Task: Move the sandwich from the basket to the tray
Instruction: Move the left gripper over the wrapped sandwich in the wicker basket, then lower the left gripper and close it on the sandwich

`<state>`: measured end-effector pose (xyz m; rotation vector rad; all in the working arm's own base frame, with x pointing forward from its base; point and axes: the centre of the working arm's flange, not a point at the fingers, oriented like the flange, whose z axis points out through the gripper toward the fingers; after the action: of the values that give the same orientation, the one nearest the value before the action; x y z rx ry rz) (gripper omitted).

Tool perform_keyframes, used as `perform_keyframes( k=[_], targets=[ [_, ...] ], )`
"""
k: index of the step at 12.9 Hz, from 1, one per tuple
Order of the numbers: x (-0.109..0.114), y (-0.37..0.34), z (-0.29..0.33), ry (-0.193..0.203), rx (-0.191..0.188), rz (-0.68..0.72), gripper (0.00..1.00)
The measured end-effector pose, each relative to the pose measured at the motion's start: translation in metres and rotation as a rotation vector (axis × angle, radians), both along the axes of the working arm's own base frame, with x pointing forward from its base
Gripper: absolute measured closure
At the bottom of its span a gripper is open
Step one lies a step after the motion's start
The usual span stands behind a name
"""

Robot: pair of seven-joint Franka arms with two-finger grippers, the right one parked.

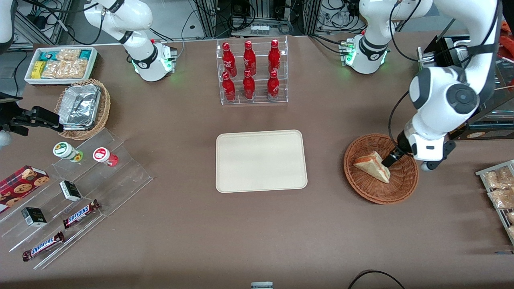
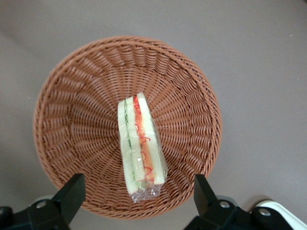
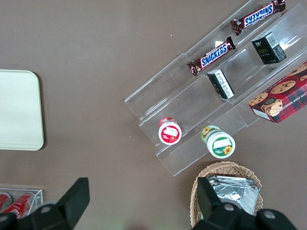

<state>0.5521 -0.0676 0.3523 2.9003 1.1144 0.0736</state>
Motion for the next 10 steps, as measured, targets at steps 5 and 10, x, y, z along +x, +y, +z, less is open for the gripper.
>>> perform_keyframes(
  k=[5, 10],
  targets=[
    [0.002, -0.017, -0.039, 0.009, -0.008, 0.059, 0.00],
    [-0.005, -0.016, -0.070, 0.033, -0.007, 0.095, 0.00]
  ],
)
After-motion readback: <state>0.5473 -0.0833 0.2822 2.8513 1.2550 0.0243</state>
